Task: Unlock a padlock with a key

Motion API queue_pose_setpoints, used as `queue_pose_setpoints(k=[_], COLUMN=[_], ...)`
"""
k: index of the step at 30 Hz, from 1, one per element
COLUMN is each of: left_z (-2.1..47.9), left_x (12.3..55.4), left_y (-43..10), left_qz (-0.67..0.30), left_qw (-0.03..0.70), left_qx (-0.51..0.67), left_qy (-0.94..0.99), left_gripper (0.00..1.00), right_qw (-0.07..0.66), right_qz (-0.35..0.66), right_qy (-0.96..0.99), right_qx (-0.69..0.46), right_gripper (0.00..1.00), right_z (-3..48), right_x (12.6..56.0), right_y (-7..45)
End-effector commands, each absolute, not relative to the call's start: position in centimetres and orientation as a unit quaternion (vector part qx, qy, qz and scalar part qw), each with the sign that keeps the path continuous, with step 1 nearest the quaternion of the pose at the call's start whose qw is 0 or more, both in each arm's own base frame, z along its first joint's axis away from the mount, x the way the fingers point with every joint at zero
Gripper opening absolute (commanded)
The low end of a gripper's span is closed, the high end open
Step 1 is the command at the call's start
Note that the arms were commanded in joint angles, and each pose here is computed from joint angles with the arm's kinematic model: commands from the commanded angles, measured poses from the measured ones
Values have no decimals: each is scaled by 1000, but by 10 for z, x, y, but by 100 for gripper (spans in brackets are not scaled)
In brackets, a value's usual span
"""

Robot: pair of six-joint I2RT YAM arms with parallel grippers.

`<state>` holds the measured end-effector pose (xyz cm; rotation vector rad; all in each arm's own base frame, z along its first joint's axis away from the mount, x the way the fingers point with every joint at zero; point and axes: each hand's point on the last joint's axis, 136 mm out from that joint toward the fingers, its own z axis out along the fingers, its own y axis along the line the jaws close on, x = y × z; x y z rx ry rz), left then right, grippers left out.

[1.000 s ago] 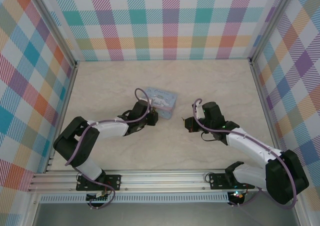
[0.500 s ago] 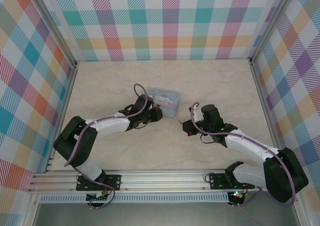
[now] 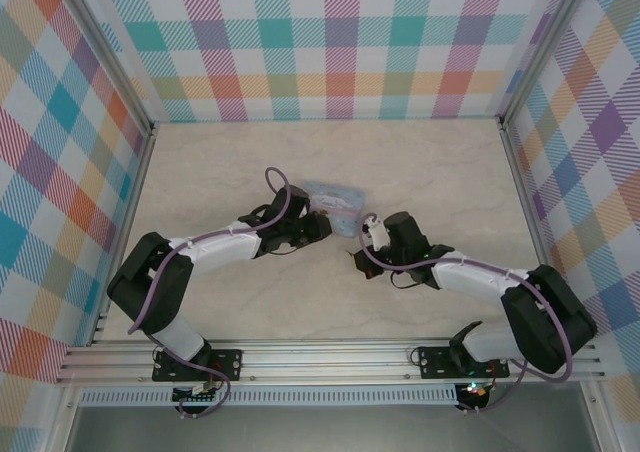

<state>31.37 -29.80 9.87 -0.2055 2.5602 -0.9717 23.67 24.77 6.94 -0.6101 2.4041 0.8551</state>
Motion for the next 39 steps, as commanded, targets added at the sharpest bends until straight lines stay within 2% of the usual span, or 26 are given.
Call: queue_pose_setpoints(k=[1, 9, 20, 39], left_z=[124, 127, 137, 148], left_x=[314, 309, 310, 303], left_y=[-314, -325, -319, -320], left_qz=[-386, -426, -471, -496], left_qw=[191, 162, 209, 187], left_qx=[-79, -98, -106, -125], left_qy=[899, 885, 851, 839], left_gripper=[22, 21, 16, 15], right_qw=[293, 295, 296, 325], right_qz=[319, 316, 295, 267], right_qy=[865, 859, 857, 857], right_qx=[-254, -274, -301, -298], right_gripper=[5, 5, 5, 5], right_z=[89, 89, 104, 99], right_x=[253, 255, 255, 279], right_y=[264, 272, 268, 273])
